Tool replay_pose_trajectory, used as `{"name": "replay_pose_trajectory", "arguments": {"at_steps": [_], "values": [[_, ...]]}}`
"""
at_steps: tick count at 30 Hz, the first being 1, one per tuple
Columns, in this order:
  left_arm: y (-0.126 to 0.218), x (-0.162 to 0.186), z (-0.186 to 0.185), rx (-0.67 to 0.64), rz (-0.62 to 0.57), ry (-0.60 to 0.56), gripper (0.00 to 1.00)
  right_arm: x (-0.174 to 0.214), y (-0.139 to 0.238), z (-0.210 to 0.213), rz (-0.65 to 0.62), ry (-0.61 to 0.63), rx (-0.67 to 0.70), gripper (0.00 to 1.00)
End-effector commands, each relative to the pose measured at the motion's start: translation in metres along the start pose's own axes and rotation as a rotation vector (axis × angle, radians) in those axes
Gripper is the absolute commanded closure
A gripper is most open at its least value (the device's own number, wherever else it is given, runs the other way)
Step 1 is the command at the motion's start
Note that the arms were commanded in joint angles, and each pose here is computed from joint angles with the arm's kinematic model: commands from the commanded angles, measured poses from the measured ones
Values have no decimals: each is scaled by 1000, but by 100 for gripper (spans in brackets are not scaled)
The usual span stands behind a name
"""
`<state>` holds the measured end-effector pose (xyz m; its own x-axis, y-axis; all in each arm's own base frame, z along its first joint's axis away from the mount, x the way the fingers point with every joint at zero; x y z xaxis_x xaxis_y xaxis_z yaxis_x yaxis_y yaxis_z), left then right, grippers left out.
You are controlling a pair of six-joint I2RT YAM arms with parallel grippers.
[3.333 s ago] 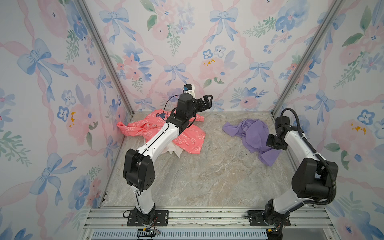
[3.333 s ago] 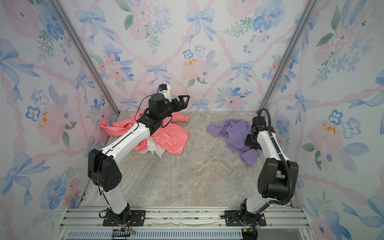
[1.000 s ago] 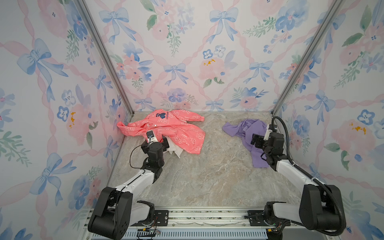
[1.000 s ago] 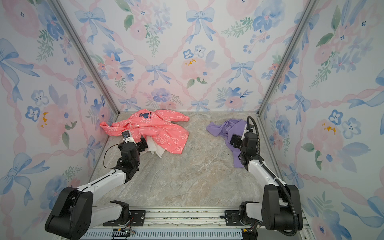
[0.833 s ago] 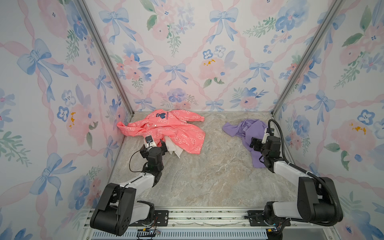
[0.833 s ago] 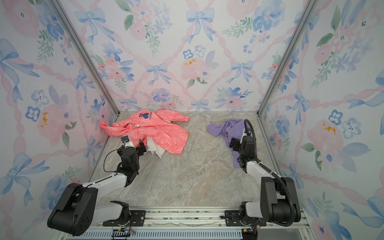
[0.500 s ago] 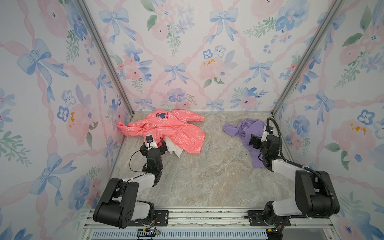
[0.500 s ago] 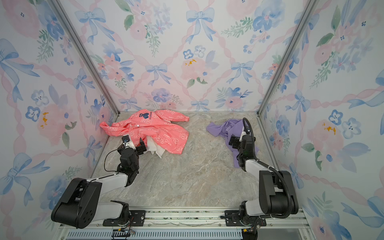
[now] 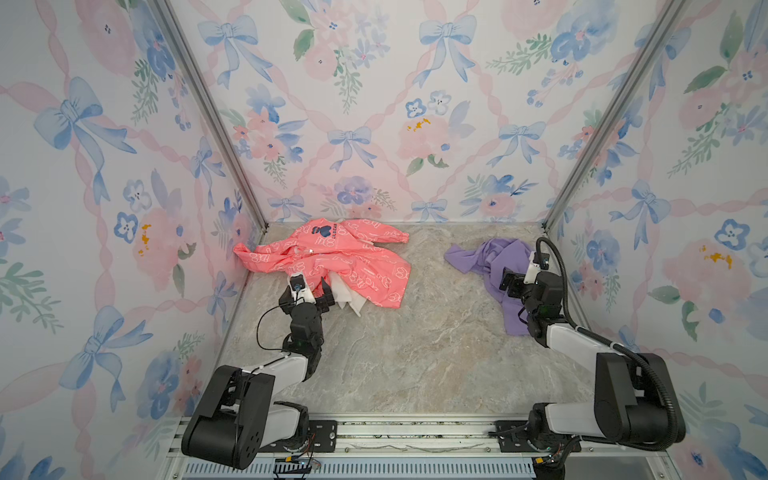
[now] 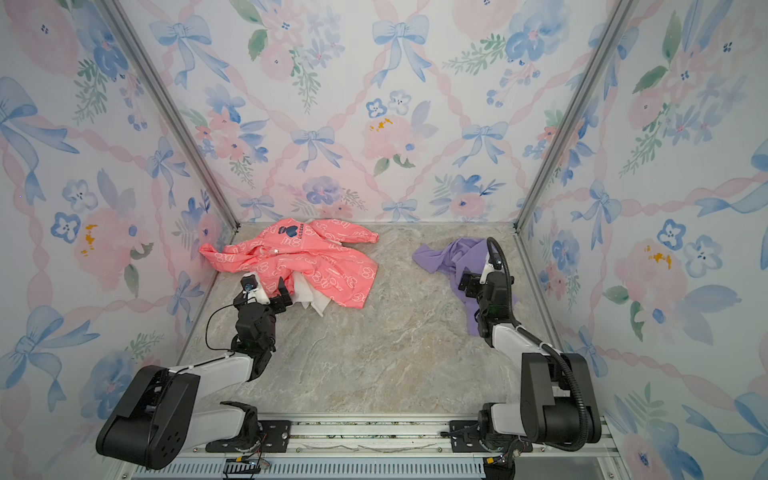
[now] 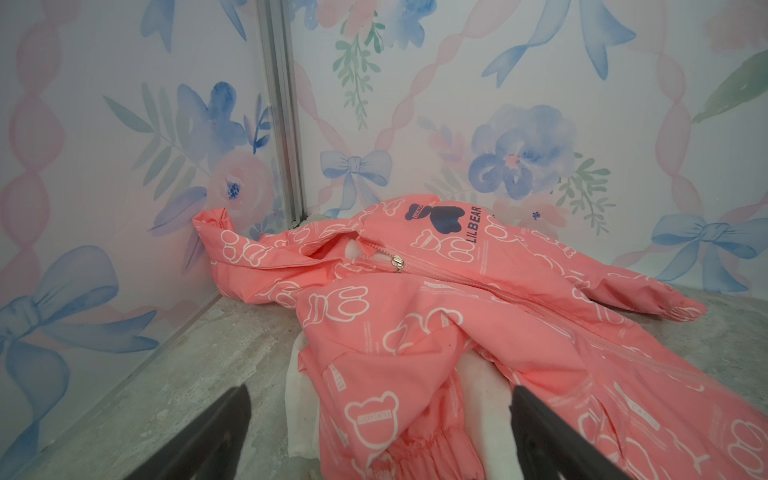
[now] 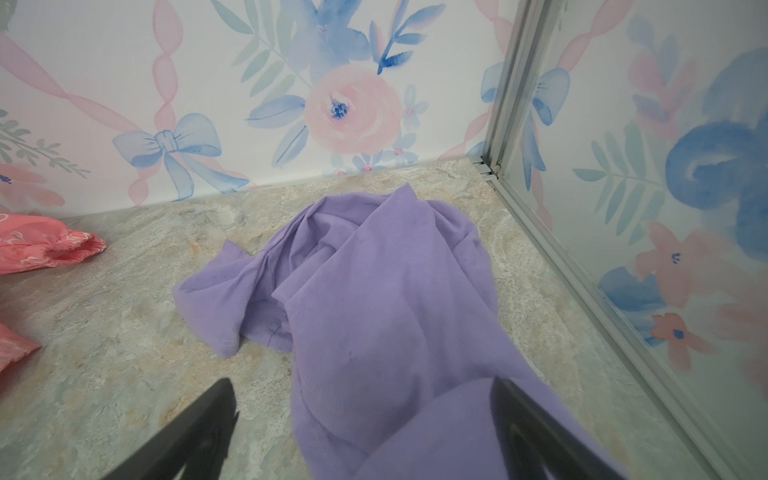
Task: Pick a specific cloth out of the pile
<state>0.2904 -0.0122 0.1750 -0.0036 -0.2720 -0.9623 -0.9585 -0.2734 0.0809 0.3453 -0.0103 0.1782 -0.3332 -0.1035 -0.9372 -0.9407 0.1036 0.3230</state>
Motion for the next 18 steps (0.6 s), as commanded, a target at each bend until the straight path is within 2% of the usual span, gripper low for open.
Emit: {"name": "replay_pose_trajectory", "arguments": {"at_steps": [1,11,18], "values": [[5,-6,1,23,-29,-2,2,2,5,0,1,23,-18,3],[20,12,13,32,-10,18,2,32,14,2,29,33,-13,3],[9,19,10,26,8,-48,2,41,0,11,24,78,-44,3]]}}
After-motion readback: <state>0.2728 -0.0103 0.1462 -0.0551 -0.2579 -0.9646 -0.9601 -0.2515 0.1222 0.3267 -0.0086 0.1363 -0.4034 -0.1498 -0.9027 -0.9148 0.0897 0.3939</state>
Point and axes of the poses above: each gripper's point midway between its finger pads, its own y axis back along the fingers, its own z axis along the line the jaws close on, x = y × z, the point moved 7 cm from there along y, back along the fingers, and after that the axes turned 12 degrees about y, right-handed, at the moved point
